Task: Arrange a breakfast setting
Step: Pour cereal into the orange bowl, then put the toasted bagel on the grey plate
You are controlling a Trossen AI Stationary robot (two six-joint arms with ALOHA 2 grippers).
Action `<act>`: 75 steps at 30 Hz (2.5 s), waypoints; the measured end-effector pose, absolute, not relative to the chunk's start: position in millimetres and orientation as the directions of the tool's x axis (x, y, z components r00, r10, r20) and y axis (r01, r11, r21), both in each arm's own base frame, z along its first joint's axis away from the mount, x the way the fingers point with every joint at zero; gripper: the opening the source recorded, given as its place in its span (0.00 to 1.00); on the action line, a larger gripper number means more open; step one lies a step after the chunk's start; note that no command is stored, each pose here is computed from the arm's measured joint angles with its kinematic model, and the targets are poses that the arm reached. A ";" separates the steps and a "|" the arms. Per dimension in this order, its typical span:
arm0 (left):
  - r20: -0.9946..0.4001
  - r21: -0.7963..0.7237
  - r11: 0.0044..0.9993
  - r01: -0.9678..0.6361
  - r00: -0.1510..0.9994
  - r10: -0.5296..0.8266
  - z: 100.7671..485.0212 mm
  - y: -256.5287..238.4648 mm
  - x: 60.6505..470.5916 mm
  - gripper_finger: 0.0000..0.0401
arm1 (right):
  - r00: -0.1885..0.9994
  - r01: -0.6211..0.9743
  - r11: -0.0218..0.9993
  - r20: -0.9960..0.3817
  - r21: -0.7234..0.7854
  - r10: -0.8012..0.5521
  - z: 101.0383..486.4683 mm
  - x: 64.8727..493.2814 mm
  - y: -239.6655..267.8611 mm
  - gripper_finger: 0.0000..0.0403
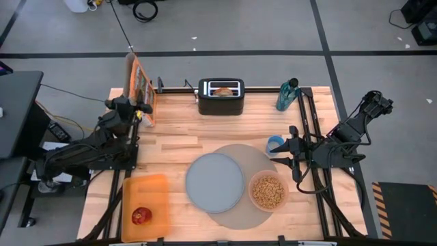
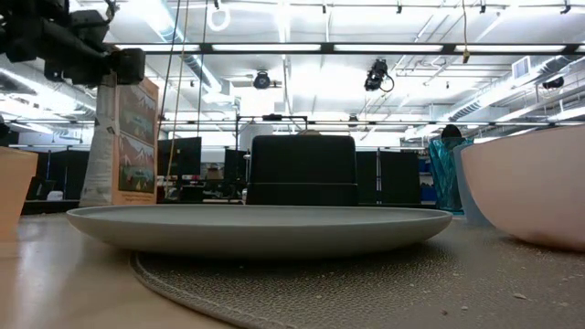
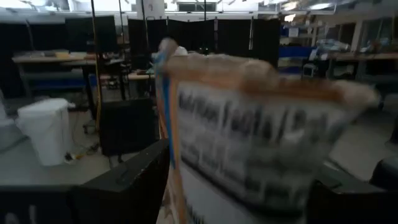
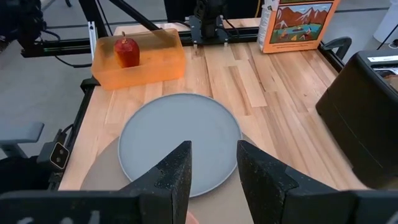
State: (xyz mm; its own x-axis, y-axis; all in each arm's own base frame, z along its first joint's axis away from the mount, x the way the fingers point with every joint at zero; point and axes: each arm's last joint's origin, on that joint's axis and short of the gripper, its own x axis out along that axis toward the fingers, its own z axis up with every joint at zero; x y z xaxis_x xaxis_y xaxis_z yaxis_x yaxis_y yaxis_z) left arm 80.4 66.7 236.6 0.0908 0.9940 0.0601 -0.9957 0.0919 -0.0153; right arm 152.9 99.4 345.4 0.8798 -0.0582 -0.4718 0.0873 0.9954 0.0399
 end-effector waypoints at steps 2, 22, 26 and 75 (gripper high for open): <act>0.064 0.017 0.085 -0.996 0.086 0.994 240.6 64.8 80.5 0.63 | 0.880 0.087 0.995 -0.472 0.039 -0.058 345.4 152.9 99.3 0.33; -0.001 0.143 0.190 -0.971 0.192 0.981 298.6 46.5 67.5 0.63 | 0.880 0.087 0.995 -0.472 0.040 -0.058 345.4 152.9 99.4 0.33; 0.037 0.077 0.237 -0.969 0.240 0.970 322.8 41.9 60.0 0.63 | 0.880 0.086 0.996 -0.472 0.038 -0.058 345.4 152.9 99.4 0.33; -0.262 0.154 0.941 0.300 0.931 -0.254 322.6 -18.9 111.8 0.52 | 0.912 0.349 0.937 -0.232 0.001 -0.339 329.0 184.7 80.6 0.33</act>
State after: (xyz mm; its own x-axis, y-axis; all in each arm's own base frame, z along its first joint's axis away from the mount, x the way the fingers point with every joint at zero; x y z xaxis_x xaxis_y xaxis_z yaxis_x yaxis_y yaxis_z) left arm 111.8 -18.9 322.6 0.9311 -0.2539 -0.2620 0.3001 0.9414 0.1543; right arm 184.7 80.6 329.0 0.9115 -0.3395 -0.2322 0.3492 0.9371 0.0008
